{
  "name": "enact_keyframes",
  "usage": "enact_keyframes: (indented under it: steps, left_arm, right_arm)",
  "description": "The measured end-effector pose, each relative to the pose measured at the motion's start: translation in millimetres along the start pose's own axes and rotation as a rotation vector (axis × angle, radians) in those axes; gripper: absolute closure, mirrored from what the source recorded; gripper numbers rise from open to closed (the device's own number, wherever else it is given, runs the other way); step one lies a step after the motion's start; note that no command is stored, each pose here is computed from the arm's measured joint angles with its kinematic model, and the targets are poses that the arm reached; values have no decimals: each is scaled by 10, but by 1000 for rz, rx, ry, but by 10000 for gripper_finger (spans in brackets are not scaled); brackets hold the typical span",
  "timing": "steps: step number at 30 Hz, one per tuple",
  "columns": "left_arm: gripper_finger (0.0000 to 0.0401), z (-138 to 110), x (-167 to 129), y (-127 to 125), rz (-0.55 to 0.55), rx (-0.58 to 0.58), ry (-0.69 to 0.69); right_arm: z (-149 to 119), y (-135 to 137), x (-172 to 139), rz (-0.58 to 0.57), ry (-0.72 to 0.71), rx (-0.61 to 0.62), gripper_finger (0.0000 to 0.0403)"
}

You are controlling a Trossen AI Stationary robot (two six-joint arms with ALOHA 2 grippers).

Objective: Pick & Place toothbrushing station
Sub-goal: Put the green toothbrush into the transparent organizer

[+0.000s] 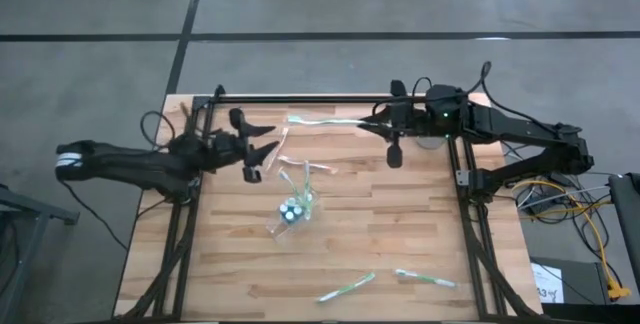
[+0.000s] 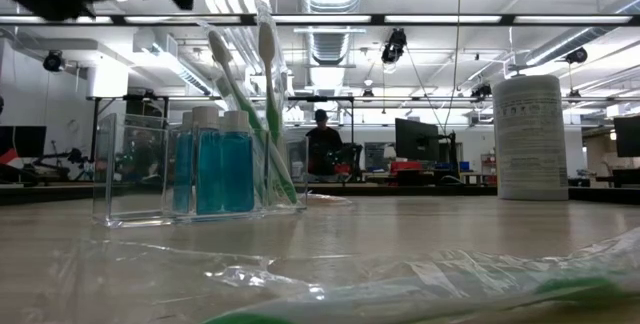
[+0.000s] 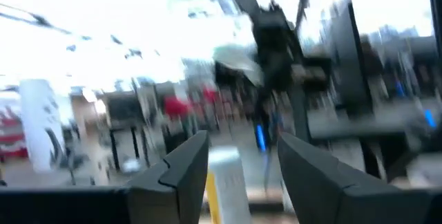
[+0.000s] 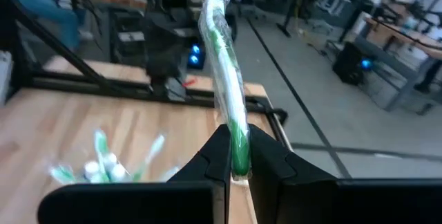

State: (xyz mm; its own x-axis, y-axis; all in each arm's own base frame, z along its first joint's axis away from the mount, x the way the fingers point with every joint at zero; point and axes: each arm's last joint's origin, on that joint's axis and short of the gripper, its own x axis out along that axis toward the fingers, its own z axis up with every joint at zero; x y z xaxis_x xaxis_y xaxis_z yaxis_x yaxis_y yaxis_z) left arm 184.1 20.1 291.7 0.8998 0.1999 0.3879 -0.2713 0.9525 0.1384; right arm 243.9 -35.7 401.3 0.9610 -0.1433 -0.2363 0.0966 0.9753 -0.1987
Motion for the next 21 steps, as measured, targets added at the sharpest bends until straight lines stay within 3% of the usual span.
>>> enact_keyframes:
  steps: [5, 11, 21]
  left_arm:
    - [222, -195, -207, -3, 71, -79, -167]
    - [222, -259, -250, -9, 71, -113, -181]
    - [222, -194, -222, 0, 74, -125, -211]
  right_arm:
    - [-37, 28, 262, 31, -18, 32, 380]
    - [-165, 56, 599, 37, 18, 37, 380]
    - [-214, 83, 831, 84, -20, 56, 380]
